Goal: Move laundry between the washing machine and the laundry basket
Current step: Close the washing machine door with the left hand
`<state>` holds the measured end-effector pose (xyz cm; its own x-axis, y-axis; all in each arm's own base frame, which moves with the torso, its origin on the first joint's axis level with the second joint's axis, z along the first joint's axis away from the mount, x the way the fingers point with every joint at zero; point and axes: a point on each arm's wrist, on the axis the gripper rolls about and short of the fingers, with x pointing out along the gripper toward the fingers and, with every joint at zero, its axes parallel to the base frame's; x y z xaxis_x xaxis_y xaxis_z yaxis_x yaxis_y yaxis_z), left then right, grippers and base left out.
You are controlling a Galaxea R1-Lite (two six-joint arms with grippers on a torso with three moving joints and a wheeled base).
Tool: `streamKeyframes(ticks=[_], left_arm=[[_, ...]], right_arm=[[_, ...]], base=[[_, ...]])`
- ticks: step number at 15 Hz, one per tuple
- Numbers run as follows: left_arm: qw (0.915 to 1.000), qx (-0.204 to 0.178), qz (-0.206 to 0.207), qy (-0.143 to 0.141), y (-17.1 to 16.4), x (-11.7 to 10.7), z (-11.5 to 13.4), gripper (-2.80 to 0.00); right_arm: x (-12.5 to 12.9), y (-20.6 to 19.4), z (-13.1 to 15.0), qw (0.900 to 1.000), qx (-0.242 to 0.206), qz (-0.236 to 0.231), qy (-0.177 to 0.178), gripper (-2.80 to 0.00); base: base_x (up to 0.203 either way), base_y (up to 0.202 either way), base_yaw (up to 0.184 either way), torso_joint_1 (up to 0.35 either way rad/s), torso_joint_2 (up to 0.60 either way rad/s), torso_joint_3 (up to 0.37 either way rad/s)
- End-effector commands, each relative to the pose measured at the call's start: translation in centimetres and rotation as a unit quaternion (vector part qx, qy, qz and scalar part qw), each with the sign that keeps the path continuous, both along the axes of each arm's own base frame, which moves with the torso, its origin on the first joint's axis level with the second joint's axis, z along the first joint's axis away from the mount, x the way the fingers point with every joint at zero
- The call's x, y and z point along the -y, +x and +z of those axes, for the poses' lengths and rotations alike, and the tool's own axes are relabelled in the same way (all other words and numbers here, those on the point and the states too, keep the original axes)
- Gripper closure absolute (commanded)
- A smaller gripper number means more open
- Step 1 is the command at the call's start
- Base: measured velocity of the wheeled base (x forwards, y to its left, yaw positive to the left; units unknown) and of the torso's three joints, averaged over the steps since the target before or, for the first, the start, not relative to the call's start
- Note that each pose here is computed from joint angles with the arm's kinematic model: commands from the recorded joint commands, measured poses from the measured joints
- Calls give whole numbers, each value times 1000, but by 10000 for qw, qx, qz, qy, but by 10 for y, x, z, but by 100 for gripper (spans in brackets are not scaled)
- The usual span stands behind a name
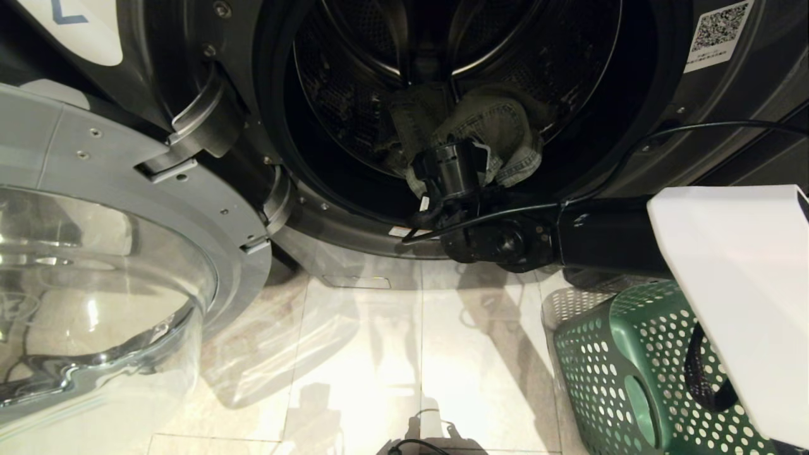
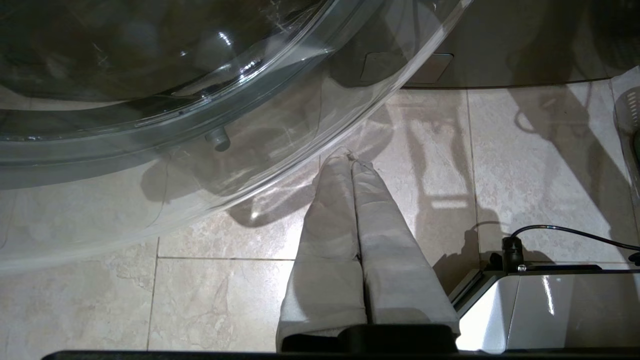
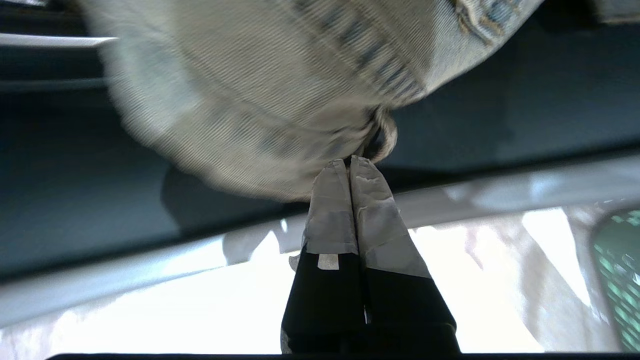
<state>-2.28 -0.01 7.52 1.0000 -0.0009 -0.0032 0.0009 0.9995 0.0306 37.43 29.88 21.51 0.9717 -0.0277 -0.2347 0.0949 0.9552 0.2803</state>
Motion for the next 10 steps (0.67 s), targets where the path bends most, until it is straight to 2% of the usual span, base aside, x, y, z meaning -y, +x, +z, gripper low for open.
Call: streamKeyframes(ticks=[1,3,5,7,10], left_arm=[[10000,-7,4,0,0,0,0,0],[10000,-7,4,0,0,0,0,0],[10000,-7,4,0,0,0,0,0],[10000,-7,4,0,0,0,0,0],[10000,-7,4,0,0,0,0,0]], right_arm=[[2,17,-10,9994,278,-109,152,0],[5,27,3,9938,1016,-147,419,0],[11,32,21,9823,1811,-137,458,0],[21,27,49,9649,2589,-52,435,0],[42,21,79,9273,3731,-264,140,0]], base=[[0,0,0,0,0,0],[0,0,0,0,0,0],[0,0,0,0,0,0],[0,0,0,0,0,0],[0,0,0,0,0,0]])
